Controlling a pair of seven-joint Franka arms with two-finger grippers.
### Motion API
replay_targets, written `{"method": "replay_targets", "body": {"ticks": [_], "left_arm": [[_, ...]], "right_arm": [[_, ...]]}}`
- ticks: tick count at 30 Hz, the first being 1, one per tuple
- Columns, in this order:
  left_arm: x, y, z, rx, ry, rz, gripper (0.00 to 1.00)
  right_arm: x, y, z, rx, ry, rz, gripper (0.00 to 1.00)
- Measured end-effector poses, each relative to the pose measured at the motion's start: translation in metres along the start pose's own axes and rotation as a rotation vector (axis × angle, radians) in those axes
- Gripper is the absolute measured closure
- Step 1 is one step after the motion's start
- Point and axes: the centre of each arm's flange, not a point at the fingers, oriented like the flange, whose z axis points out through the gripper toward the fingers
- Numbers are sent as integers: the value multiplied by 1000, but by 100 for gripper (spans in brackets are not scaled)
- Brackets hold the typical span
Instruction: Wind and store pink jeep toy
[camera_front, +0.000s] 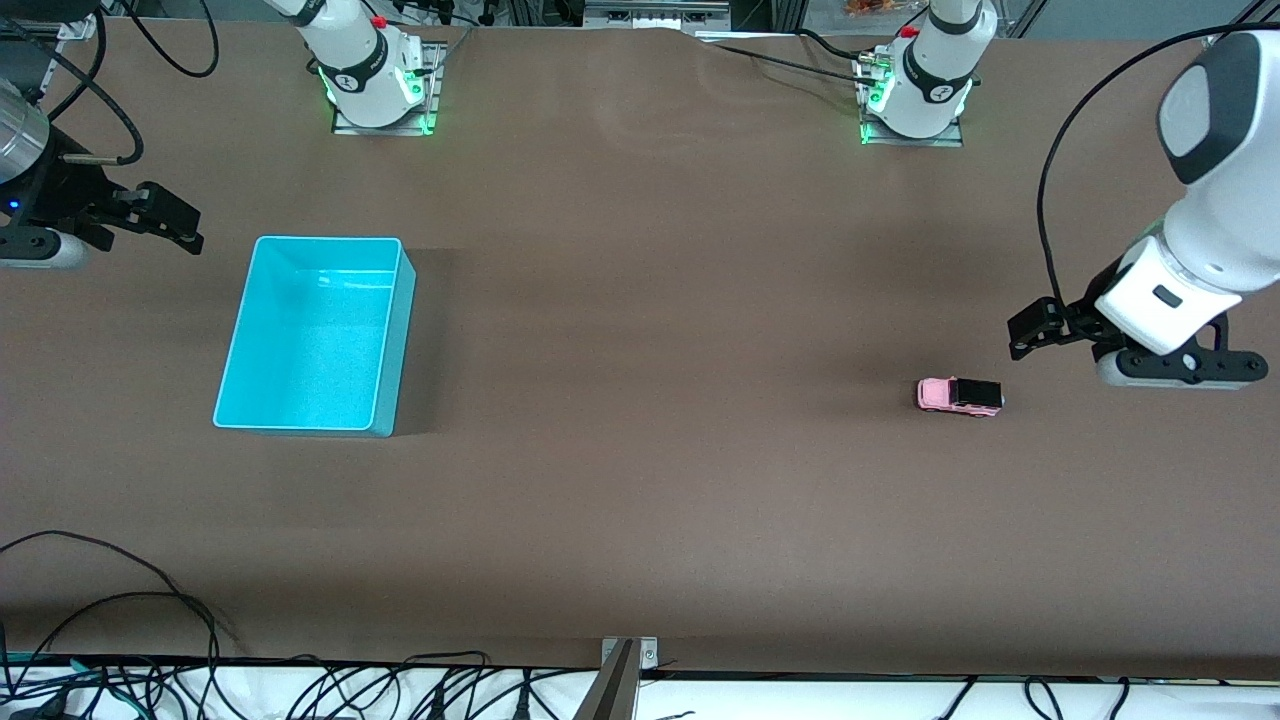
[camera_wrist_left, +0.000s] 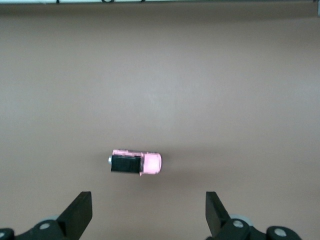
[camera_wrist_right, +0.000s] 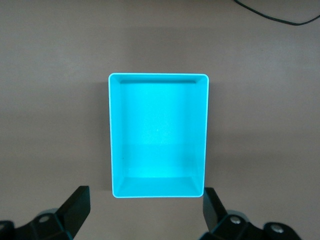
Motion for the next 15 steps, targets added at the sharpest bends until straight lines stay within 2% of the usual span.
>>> {"method": "replay_targets", "body": {"ticks": [6,15], "left_arm": [[-27,-13,-1,12,22,-21,0],[-45,-15,-15,15,10,-17,0]], "right_arm": [[0,0,0,0,1,0,0],[0,0,-1,0,1,0,0]]}}
